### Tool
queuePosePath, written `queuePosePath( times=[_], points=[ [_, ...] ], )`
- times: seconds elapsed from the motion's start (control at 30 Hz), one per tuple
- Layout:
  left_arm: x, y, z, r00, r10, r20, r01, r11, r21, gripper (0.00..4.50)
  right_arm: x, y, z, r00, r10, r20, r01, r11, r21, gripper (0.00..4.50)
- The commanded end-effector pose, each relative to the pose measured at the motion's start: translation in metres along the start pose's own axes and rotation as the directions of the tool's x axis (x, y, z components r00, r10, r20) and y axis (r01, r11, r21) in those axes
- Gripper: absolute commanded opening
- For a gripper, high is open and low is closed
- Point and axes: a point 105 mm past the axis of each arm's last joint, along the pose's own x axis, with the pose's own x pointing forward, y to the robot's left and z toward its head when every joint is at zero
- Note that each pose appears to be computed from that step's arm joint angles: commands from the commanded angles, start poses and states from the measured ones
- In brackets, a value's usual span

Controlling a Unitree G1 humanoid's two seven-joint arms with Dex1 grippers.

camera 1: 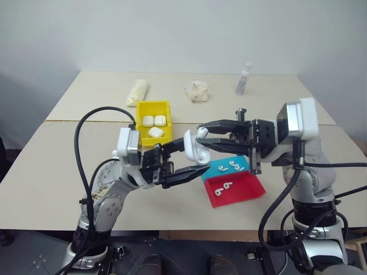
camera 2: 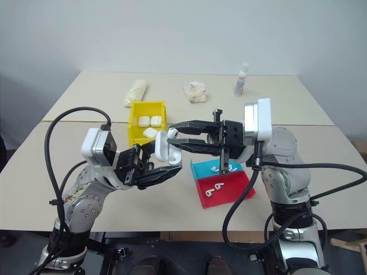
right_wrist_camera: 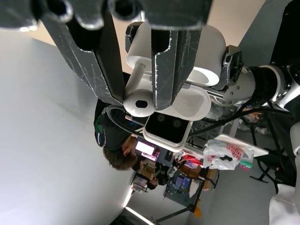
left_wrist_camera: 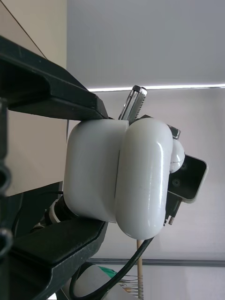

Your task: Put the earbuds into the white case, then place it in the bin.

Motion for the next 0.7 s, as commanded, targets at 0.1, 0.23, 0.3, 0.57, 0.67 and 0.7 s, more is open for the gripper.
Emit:
queuePosePath(
  times=[0.1,0.23,0.3,0.57,0.67,0.7],
  points=[
    [0.006,-0.005,0.006,0.999,-0.040,0.026,0.039,0.999,0.028,2.84,0.001,0.005,-0.006,0.999,0.029,-0.031,-0.029,1.000,-0.006,0.74],
    [0.007,-0.005,0.005,0.999,-0.043,0.023,0.042,0.999,0.028,2.84,0.000,0.007,-0.009,0.998,0.041,-0.050,-0.041,0.999,-0.006,0.74],
    [0.007,-0.005,0.003,0.999,-0.043,0.014,0.043,0.999,0.025,2.84,0.001,0.007,-0.011,0.997,0.043,-0.062,-0.043,0.999,-0.007,0.74],
    [0.008,-0.005,0.003,0.999,-0.044,0.020,0.043,0.999,0.033,2.84,0.000,0.011,-0.018,0.992,0.077,-0.103,-0.077,0.997,0.005,1.81],
    [0.008,-0.005,0.003,0.999,-0.042,0.024,0.041,0.999,0.036,2.84,-0.001,0.011,-0.020,0.989,0.084,-0.118,-0.084,0.996,0.008,2.19],
    [0.008,-0.005,0.003,0.999,-0.041,0.026,0.040,0.999,0.037,2.84,-0.001,0.011,-0.021,0.989,0.087,-0.120,-0.087,0.996,0.009,2.19]
  ],
)
